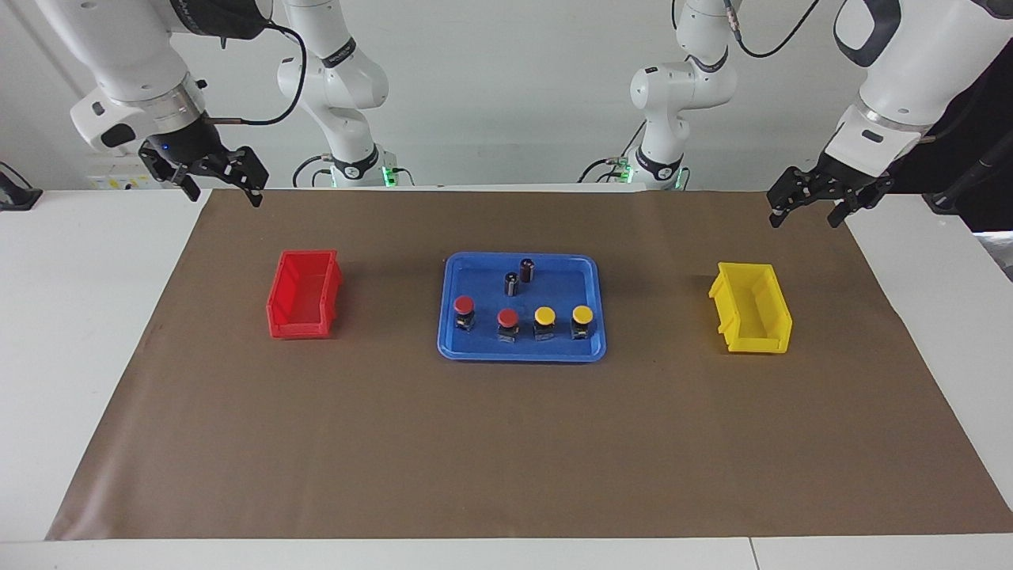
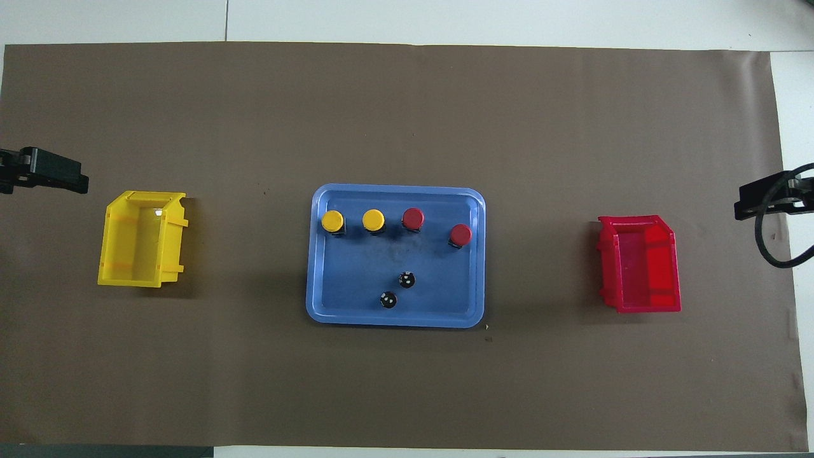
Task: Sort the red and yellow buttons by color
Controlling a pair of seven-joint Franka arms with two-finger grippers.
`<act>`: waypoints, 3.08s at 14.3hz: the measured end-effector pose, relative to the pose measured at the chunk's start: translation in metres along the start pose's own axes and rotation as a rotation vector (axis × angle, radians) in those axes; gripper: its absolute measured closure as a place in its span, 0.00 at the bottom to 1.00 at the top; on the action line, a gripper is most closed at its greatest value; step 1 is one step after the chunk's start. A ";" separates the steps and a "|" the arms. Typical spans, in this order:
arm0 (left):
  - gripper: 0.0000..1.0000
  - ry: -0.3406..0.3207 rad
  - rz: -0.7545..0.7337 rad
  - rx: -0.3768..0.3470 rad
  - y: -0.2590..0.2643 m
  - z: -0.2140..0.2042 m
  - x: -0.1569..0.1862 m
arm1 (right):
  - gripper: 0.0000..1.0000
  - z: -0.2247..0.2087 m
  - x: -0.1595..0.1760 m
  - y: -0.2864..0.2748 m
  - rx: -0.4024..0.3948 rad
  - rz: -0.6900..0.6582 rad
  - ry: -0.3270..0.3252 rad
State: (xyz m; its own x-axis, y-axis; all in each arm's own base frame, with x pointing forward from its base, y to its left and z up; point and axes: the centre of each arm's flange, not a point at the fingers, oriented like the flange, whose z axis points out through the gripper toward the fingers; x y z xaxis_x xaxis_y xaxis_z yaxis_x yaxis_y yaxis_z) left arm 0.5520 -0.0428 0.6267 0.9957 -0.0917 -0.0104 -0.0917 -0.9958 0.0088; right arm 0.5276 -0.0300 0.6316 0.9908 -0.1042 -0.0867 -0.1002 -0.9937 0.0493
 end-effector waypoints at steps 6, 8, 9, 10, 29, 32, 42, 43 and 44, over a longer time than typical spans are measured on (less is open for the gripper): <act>0.00 0.000 0.000 0.000 0.000 0.000 0.000 | 0.00 0.000 0.000 0.000 0.000 0.000 0.000; 0.00 0.001 0.000 0.000 0.000 0.000 0.000 | 0.00 0.000 0.000 0.000 0.000 0.000 0.000; 0.00 0.002 0.000 0.000 0.000 0.001 0.000 | 0.00 0.000 0.000 0.000 0.000 0.000 0.000; 0.00 0.002 0.000 0.000 0.000 0.002 0.001 | 0.00 0.000 0.000 -0.001 0.000 -0.002 0.000; 0.00 0.032 -0.049 -0.009 0.079 0.090 0.013 | 0.00 0.183 0.028 -0.323 0.139 0.035 0.098; 0.00 0.019 -0.057 -0.008 0.105 0.114 0.009 | 0.04 0.224 0.018 -0.326 0.129 0.028 0.085; 0.00 -0.007 -0.071 -0.009 0.208 0.177 -0.007 | 0.30 0.259 0.011 -0.328 0.116 0.021 0.066; 0.00 0.000 -0.074 -0.012 0.216 0.184 -0.009 | 0.30 0.262 0.011 -0.328 0.115 0.021 0.063; 0.00 0.008 -0.077 -0.016 0.223 0.188 -0.012 | 0.32 0.264 0.011 -0.328 0.113 0.021 0.060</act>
State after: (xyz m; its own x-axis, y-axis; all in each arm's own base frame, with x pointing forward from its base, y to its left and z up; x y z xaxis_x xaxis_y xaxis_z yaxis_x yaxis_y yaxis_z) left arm 0.5177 -0.2656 0.4404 0.9999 -0.0144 -0.0033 -0.0143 -0.9996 0.0244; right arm 0.5476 0.2845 0.3522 0.9917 -0.1261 -0.0267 -0.1275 -0.9898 -0.0627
